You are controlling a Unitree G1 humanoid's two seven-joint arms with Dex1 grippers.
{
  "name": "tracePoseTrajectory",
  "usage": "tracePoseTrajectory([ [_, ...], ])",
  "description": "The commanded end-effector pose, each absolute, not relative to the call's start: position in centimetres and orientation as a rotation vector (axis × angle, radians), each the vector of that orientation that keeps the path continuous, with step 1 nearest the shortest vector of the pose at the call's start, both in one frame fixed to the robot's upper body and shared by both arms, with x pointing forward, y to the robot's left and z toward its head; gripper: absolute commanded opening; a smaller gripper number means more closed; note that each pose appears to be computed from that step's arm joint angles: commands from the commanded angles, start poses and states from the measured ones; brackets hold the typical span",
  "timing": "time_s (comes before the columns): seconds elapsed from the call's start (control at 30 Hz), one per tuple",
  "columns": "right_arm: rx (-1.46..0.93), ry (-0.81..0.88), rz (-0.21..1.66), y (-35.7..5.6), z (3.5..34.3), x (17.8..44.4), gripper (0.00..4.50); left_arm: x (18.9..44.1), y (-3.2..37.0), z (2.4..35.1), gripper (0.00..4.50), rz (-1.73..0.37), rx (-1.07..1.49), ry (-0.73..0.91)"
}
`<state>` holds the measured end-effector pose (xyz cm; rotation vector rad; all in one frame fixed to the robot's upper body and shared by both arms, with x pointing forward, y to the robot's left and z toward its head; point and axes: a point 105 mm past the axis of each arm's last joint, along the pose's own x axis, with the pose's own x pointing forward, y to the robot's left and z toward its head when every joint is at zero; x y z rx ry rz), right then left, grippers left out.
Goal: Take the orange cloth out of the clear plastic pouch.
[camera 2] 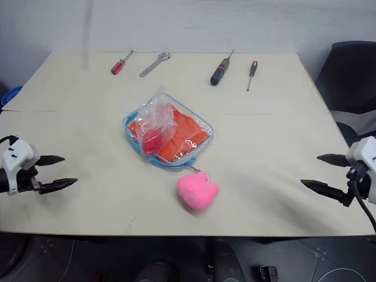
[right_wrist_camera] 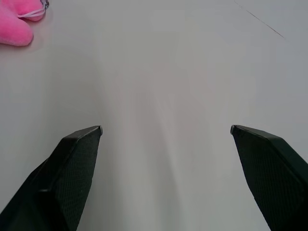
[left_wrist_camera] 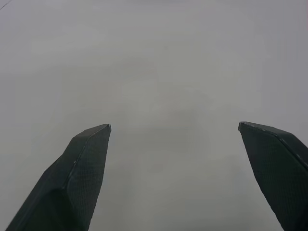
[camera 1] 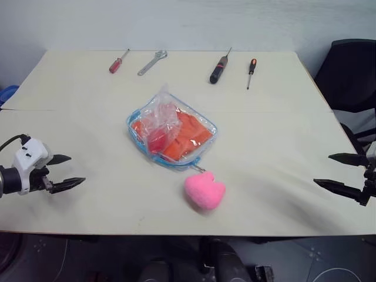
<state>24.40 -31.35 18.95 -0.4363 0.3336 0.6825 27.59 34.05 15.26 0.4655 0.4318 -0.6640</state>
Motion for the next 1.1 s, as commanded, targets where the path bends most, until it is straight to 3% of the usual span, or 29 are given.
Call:
tracePoseTrajectory([
  [0.03,-0.453,0.298,0.684,-31.0,19.4,24.5,4.50,28.2,33.3,16.9,4.48,-0.653,0.441,0.355],
  [0.3,-0.428,0.291,0.676,-30.6,19.2,24.5,4.50,28.9,31.4,17.0,4.48,-0.658,0.334,0.318],
  [0.43,-0.363,0.242,0.644,-30.2,20.2,24.8,4.50,29.9,28.2,17.8,4.48,-0.677,0.210,0.242],
  [0.63,-0.301,0.123,0.689,-25.3,21.6,24.1,4.50,32.4,21.8,20.0,4.48,-0.629,0.081,0.133],
  [0.8,-0.267,0.034,0.813,-19.0,22.1,22.8,4.50,35.8,19.2,20.1,4.48,-0.422,0.020,0.156],
  [1.1,-0.270,-0.021,0.826,-16.4,22.5,23.3,4.50,38.7,14.6,19.8,4.48,-0.463,0.071,0.171],
])
